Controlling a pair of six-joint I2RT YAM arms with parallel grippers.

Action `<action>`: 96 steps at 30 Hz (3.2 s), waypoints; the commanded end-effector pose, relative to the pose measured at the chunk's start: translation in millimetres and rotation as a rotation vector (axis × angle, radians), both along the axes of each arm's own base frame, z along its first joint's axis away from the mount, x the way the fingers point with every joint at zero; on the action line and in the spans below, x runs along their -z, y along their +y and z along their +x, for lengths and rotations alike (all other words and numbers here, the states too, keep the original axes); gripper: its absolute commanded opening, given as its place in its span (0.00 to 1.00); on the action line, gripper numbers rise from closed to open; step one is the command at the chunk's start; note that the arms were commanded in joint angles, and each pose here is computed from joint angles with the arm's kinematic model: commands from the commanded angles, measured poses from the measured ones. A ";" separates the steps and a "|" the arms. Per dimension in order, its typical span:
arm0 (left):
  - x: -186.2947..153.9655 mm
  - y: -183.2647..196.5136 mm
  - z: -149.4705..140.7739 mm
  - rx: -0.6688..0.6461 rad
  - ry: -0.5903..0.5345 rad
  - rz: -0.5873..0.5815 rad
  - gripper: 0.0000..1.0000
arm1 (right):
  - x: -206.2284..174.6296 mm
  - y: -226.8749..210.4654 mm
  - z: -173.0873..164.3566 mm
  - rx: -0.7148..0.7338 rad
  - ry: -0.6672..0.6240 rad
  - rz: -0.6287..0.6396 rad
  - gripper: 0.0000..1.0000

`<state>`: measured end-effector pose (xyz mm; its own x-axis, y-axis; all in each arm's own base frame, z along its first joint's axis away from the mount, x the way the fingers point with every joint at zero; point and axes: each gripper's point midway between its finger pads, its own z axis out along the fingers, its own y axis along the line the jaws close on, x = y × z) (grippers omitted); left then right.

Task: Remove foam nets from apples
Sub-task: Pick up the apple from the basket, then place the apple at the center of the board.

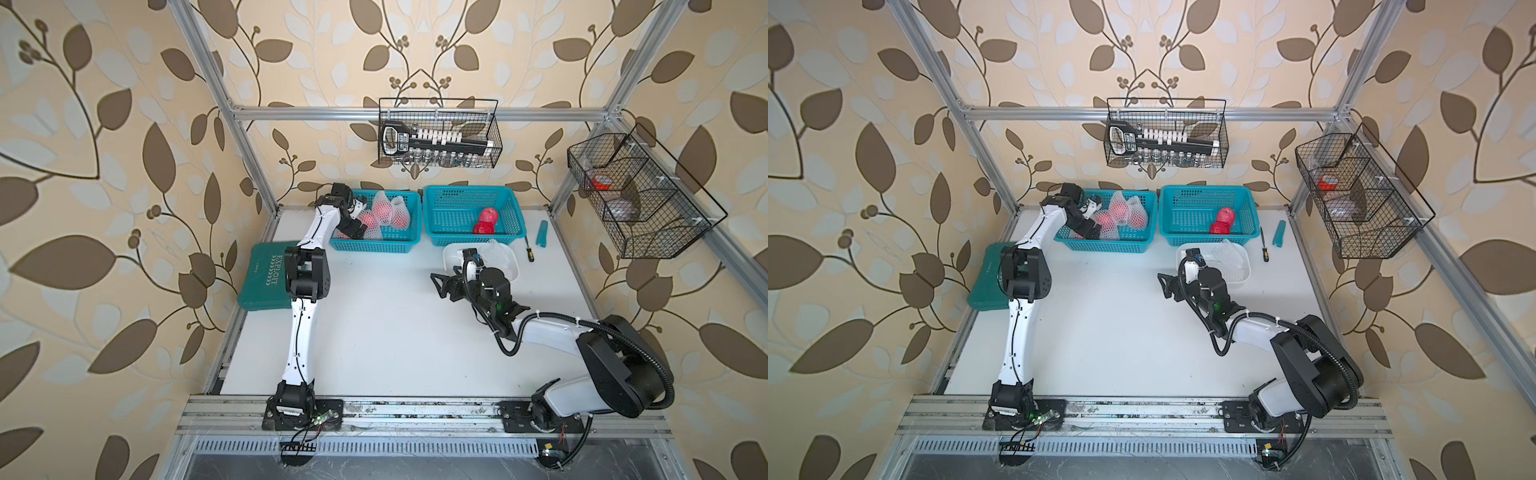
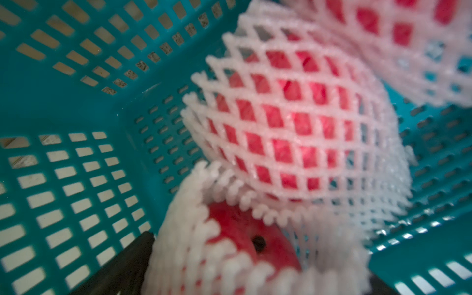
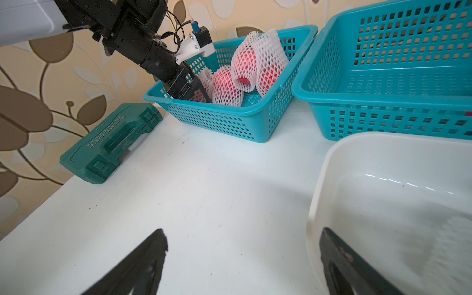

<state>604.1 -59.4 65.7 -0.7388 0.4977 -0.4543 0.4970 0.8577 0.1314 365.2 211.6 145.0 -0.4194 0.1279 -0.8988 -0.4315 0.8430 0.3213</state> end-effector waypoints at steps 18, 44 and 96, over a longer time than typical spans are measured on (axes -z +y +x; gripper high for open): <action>-4.8 5.2 3.6 0.028 -0.036 0.024 0.66 | -13.8 -4.1 6.2 0.039 -0.028 -0.008 0.93; -53.9 2.2 -9.7 0.036 -0.128 -0.003 0.56 | -18.8 -12.6 5.0 0.080 -0.047 0.001 0.93; -94.9 -263.7 -298.7 0.575 -0.368 -0.735 0.61 | -30.3 -85.5 -3.6 0.415 -0.115 0.038 0.94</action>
<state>300.5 -312.8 125.5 -0.3829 0.3373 -0.8600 0.8701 0.4445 -0.2131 359.3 129.2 173.7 -0.2410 0.2780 -0.9299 -0.1114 0.9439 0.3110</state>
